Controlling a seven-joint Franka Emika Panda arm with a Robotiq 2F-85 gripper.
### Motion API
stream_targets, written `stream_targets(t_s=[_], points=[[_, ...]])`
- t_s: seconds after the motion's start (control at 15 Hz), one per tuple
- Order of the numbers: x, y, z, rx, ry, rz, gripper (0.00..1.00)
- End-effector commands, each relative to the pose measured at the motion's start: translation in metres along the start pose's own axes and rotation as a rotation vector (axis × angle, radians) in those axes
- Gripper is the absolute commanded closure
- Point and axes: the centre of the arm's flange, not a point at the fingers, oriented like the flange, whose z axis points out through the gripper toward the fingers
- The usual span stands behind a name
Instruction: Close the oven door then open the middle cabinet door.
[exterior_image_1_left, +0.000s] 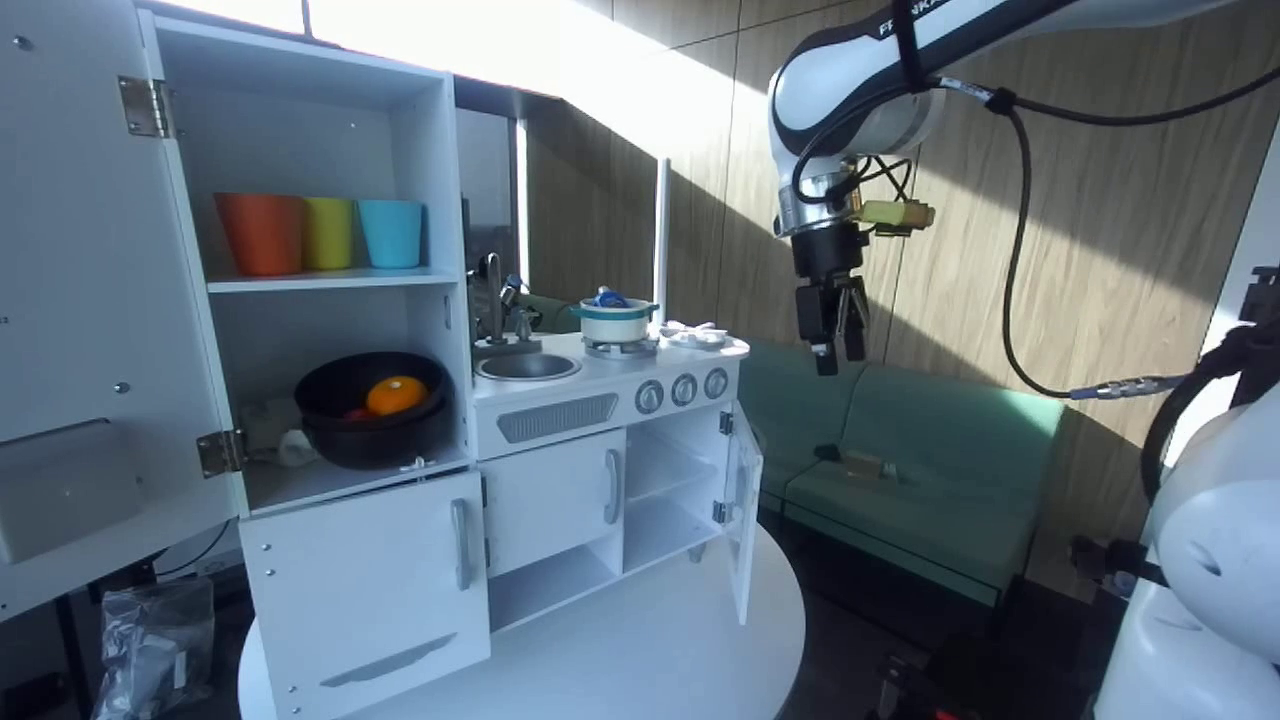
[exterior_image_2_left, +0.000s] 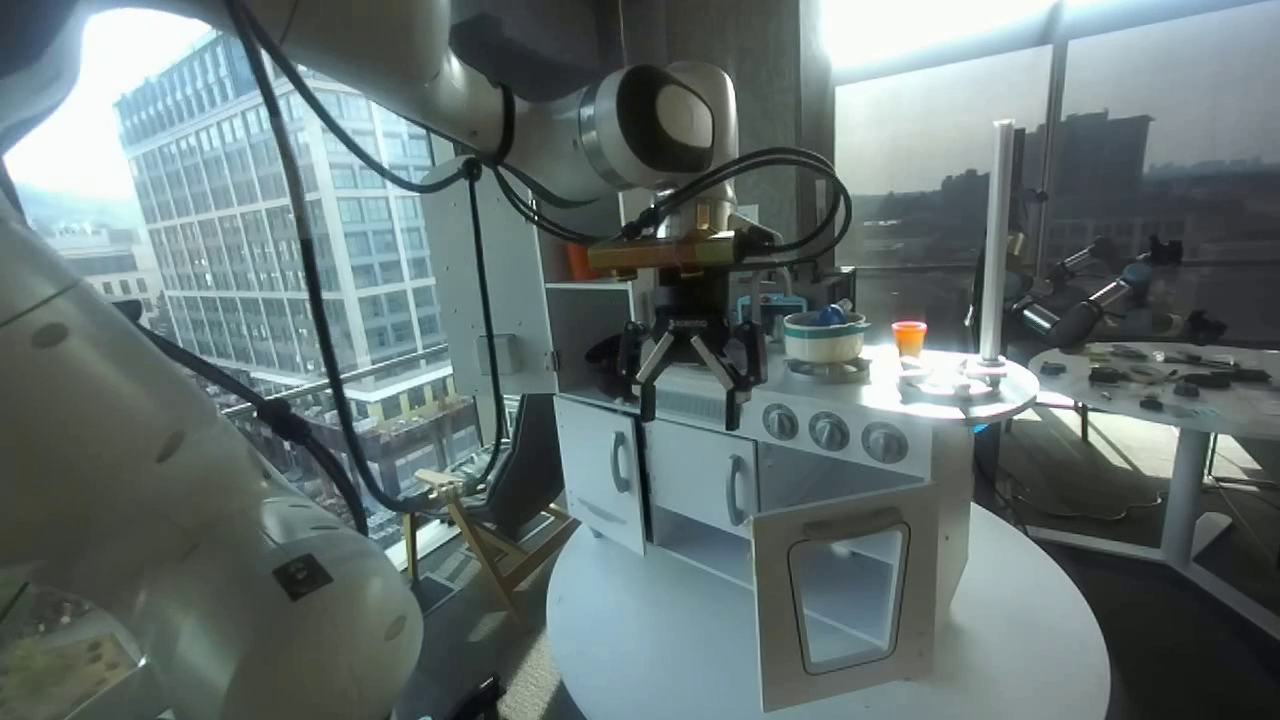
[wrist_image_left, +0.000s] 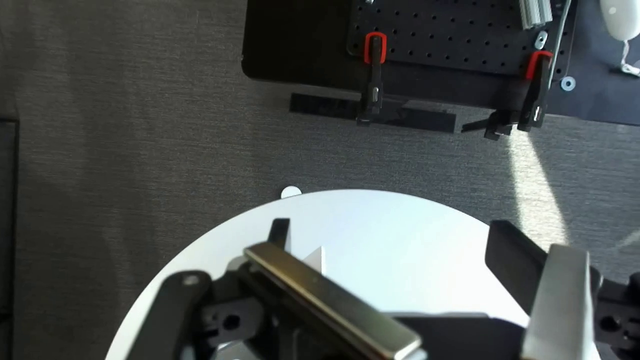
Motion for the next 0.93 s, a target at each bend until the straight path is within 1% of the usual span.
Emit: stream_targets(t_s=[0.0,0.13,0.27,0.4,0.53,0.67,0.73,0.87], points=[[0.032,0.021,0.004,0.043,-0.127,0.024,0.0],[0.041,0.026,0.011,0.073,-0.144,0.048,0.0],[0.048,0.03,0.013,0.083,-0.155,0.057,0.0],[0.052,0.033,0.013,0.094,-0.142,0.088,0.0],[0.054,0.031,0.009,0.137,-0.123,0.084,0.0],[0.06,0.026,0.001,0.154,-0.073,0.041,0.0],[0.052,0.026,0.017,0.13,-0.107,0.064,0.0],[0.053,0.025,0.017,0.133,-0.107,0.062,0.0]])
